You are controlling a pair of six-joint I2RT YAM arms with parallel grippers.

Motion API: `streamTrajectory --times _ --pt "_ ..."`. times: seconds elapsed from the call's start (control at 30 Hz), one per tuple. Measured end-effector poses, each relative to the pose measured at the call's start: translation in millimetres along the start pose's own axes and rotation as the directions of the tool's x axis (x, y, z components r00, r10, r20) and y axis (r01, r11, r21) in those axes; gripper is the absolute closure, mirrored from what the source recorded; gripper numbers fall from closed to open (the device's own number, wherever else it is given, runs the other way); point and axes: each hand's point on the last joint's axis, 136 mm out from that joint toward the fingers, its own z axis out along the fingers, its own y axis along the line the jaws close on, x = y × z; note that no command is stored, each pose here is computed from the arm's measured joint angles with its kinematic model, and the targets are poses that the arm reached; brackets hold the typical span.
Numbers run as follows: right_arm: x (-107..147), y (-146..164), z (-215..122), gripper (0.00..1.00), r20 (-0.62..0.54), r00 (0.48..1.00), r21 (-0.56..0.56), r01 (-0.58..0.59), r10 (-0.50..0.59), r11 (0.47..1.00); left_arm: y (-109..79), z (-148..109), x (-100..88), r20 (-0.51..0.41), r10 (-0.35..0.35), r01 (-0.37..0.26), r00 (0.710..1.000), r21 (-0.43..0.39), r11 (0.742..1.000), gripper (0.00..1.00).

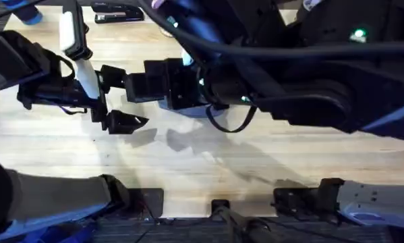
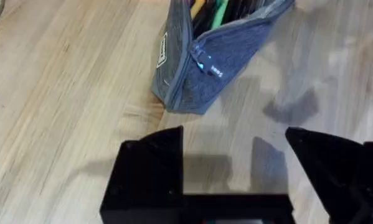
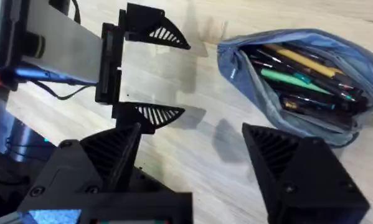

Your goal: Unzip the bag, pick up the pens from the table one at a time and place them inside, then zip the bag closed.

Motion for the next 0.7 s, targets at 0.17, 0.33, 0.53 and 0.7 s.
streamTrajectory --times 0.17,0.33,0.53,0.7 --pt "-1 1 0 0.005 0.004 1.000 -0.003 -0.006 0.006 1.000 0.0 0 0.0 0.000 0.000 0.000 1.000 0.000 1.000 0.008" --pt "-5 6 9 0.005 0.018 1.000 -0.015 -0.022 0.022 1.000 0.0 0 0.0 0.000 0.000 0.000 1.000 0.000 1.000 0.008" --pt "0 4 28 0.005 0.000 1.000 0.005 -0.026 0.026 1.000 0.0 0 0.0 0.000 0.000 0.000 1.000 0.000 1.000 0.008" --pt "2 6 41 0.005 -0.004 1.000 0.009 -0.025 0.025 1.000 0.0 0 0.0 0.000 0.000 0.000 1.000 0.000 1.000 0.008"
